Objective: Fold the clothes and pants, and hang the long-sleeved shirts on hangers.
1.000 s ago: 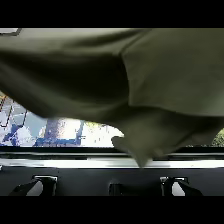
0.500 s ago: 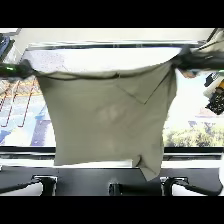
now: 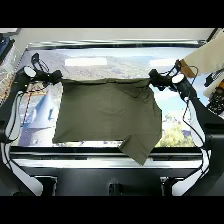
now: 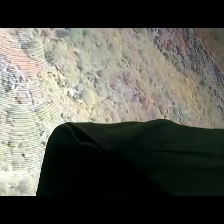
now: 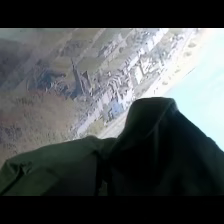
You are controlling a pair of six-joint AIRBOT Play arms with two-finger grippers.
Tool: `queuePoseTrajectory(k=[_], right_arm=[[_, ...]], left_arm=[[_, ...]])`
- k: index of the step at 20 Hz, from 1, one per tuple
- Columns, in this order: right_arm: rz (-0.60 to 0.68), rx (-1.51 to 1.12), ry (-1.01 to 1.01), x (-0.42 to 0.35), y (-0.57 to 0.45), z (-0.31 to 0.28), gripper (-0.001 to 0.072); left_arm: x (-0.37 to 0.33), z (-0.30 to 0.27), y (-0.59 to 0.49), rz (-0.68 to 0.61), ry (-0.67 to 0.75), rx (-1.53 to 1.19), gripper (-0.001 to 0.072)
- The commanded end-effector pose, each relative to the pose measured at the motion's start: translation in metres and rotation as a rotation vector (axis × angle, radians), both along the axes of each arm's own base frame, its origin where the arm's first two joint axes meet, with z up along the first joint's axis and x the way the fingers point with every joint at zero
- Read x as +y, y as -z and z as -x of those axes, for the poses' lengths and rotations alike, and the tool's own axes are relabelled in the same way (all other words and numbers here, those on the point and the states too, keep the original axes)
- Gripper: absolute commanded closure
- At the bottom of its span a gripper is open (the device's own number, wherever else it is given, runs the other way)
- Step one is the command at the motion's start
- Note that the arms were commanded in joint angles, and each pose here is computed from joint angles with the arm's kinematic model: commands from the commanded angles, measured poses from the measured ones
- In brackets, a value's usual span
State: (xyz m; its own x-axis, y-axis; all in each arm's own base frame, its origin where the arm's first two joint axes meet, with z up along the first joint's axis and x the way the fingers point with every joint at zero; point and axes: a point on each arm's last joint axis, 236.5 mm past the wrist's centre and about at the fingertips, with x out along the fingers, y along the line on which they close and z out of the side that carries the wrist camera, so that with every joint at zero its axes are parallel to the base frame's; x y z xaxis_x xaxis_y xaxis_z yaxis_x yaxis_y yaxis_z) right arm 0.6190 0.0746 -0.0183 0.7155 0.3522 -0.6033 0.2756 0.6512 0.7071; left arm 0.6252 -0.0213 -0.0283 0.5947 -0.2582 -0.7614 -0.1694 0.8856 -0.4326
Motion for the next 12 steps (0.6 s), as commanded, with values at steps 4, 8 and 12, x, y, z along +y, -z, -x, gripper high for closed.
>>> queuePoseTrajectory(k=[4,8,12], right_arm=[[-0.069,0.01,0.021,-0.008,-0.006,-0.006,0.0278],[-0.004,0.016,-0.135,-0.062,-0.06,0.04,0.0227],[0.098,0.131,-0.328,-0.12,-0.075,0.129,0.0234]], left_arm=[[-0.008,-0.004,0.023,0.089,-0.015,0.075,0.0088],[0.031,0.038,-0.007,0.074,0.06,0.187,0.0059],[0.061,0.119,-0.03,0.089,0.187,0.389,0.0059]])
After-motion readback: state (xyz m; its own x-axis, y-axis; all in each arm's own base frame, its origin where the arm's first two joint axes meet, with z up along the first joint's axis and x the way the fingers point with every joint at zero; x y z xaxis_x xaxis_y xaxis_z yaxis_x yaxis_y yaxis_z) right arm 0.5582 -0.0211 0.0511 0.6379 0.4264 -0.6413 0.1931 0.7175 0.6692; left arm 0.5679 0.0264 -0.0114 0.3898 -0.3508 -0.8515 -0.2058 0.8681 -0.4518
